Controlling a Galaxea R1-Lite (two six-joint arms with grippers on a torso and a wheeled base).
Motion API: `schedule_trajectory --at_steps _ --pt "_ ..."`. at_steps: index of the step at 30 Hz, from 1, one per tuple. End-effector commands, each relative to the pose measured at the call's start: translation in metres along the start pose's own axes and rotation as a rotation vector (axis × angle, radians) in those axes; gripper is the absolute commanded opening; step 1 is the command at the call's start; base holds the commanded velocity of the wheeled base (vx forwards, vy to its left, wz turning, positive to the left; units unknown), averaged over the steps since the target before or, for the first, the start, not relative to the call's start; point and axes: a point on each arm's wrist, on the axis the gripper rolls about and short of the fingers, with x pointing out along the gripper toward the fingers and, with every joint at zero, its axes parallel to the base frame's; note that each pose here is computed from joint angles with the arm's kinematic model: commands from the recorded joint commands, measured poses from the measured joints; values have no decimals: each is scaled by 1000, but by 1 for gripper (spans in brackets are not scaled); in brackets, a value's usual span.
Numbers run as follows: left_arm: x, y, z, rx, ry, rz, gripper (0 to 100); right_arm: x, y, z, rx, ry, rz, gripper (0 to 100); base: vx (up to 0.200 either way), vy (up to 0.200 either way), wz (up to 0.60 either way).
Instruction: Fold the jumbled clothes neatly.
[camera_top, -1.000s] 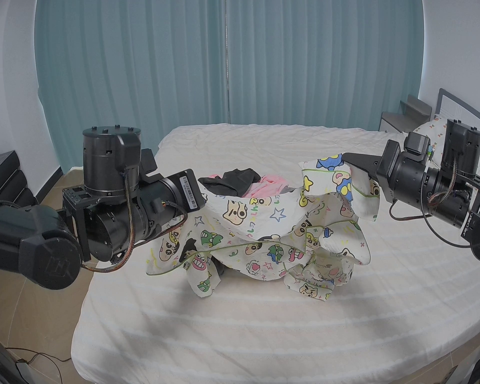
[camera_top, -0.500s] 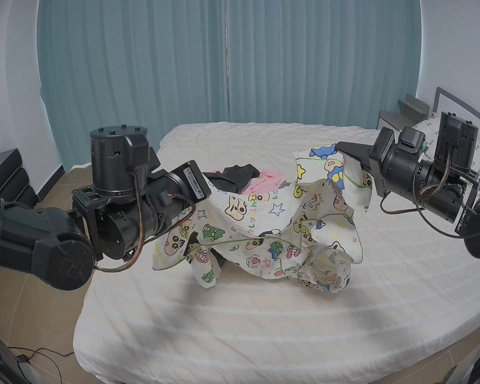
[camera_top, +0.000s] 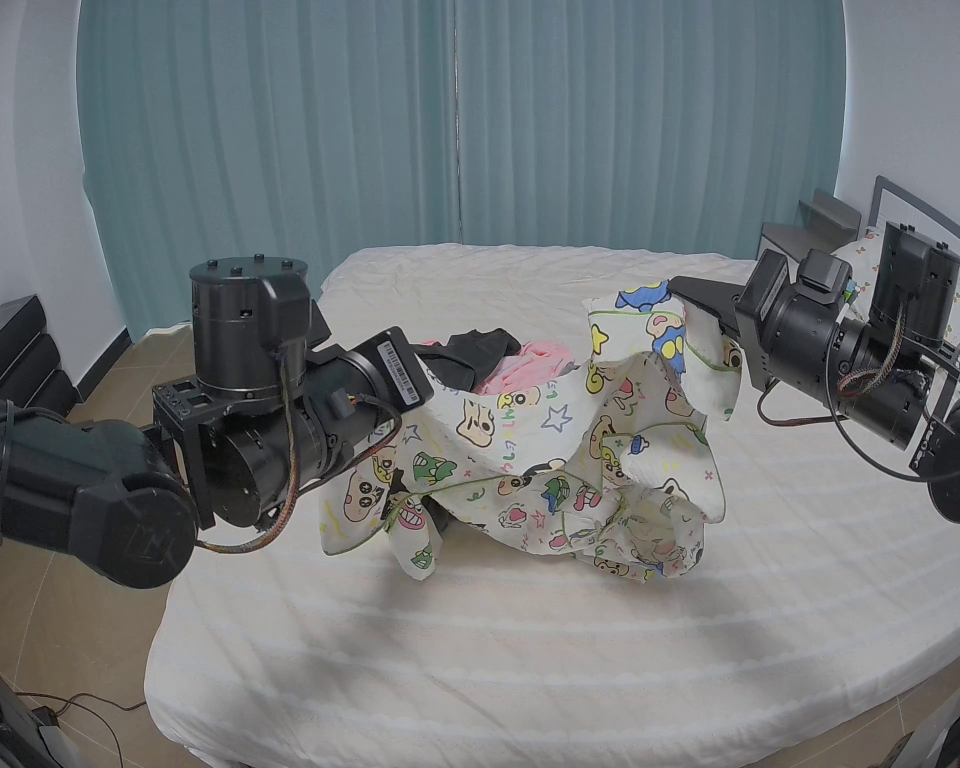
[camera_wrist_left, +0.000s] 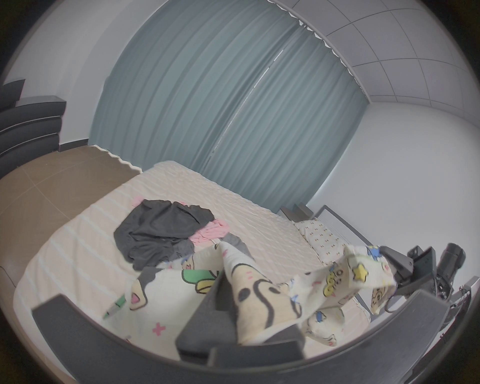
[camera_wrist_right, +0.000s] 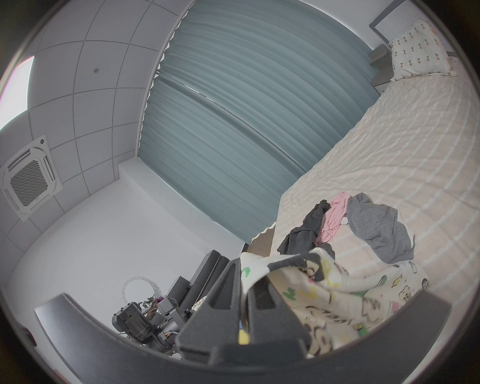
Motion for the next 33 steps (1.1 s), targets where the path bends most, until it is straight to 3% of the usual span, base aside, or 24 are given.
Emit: schedule_trajectory --at_steps 1,20,29,33 --pt "-2 -5 -3 3 9 -16 0 -4 4 2 -2 -9 12 0 0 -200 0" --pt "-10 -22 -14 15 41 -75 0 -19 5 6 -6 -27 9 0 0 -200 0" --pt "-9 -20 -18 20 34 -43 0 -19 5 6 -6 -26 8 0 0 0 0" --pt "-9 -20 -18 20 34 -43 0 -18 5 6 -6 -27 9 0 -200 0 0"
